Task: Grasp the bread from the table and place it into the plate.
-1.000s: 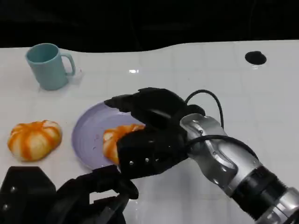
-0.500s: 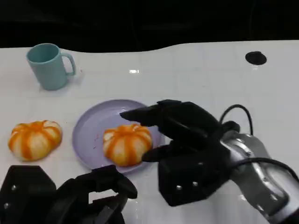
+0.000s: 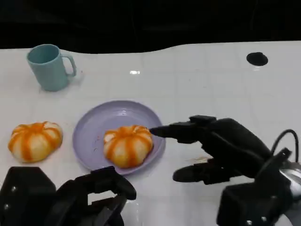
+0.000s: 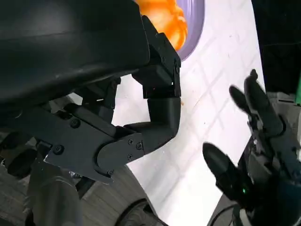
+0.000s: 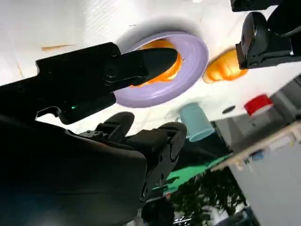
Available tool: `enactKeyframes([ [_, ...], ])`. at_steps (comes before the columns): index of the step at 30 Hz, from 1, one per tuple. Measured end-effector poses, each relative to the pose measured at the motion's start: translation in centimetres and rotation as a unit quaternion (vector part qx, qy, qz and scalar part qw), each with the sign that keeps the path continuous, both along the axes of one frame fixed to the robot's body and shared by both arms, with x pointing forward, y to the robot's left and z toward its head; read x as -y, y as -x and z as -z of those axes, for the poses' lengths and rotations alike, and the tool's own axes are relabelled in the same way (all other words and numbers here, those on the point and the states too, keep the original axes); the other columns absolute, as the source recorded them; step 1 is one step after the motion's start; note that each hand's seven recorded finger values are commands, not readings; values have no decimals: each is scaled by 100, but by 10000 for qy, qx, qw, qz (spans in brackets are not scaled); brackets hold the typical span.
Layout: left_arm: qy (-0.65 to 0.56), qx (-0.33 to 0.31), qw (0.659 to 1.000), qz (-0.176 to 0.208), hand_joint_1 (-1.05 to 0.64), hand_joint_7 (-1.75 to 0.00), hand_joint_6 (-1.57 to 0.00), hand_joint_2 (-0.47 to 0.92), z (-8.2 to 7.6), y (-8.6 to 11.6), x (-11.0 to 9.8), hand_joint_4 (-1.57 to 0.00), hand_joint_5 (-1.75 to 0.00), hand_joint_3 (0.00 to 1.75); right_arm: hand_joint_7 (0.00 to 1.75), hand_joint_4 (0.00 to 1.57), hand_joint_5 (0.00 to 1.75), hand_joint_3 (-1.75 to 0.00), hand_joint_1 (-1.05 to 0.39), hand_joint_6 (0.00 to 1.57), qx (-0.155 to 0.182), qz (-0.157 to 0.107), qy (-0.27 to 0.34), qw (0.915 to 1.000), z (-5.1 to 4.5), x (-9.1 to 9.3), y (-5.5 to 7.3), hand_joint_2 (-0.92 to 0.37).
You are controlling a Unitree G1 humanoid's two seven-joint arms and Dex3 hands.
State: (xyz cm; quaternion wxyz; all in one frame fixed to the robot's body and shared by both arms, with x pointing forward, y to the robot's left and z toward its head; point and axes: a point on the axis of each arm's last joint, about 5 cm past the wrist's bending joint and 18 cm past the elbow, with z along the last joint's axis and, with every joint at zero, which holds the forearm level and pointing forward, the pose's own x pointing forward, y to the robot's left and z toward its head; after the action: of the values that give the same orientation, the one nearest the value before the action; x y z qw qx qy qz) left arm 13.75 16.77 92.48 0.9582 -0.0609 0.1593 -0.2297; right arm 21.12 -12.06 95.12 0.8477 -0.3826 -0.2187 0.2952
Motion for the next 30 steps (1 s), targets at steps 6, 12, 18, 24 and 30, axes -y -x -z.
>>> enactKeyframes([
  [6, 7, -12, 10000, 3, -33, -147, -60, 77, 11, -20, -3, -67, -175, 83, 33, 66, 102, -4, -37, 85, -67, 356, -426, 9984, 90, 217, 176, -90],
  [12, 3, -11, 10000, 11, -32, -147, -60, 77, 13, -31, -2, -67, -175, 82, 77, 83, 137, -79, -10, 94, -44, 885, -877, 9922, 188, 398, 360, -56],
  [18, 10, -15, 10000, 10, -33, -147, -60, 78, 17, -33, -5, -68, -175, 81, 126, 88, 174, -148, 4, 90, 13, 1370, -1175, 9836, 282, 503, 533, -27],
  [24, 37, -14, 10000, -9, -33, -146, -59, 78, 14, -34, -14, -67, -175, 80, 141, 93, 175, -158, 2, 85, 19, 1617, -1407, 9768, 356, 517, 642, -20],
  [30, 30, -19, 10000, -13, -34, -145, -59, 78, 16, -33, -16, -67, -175, 79, 142, 94, 175, -155, 4, 85, -79, 1820, -1475, 9721, 449, 519, 690, -20],
])
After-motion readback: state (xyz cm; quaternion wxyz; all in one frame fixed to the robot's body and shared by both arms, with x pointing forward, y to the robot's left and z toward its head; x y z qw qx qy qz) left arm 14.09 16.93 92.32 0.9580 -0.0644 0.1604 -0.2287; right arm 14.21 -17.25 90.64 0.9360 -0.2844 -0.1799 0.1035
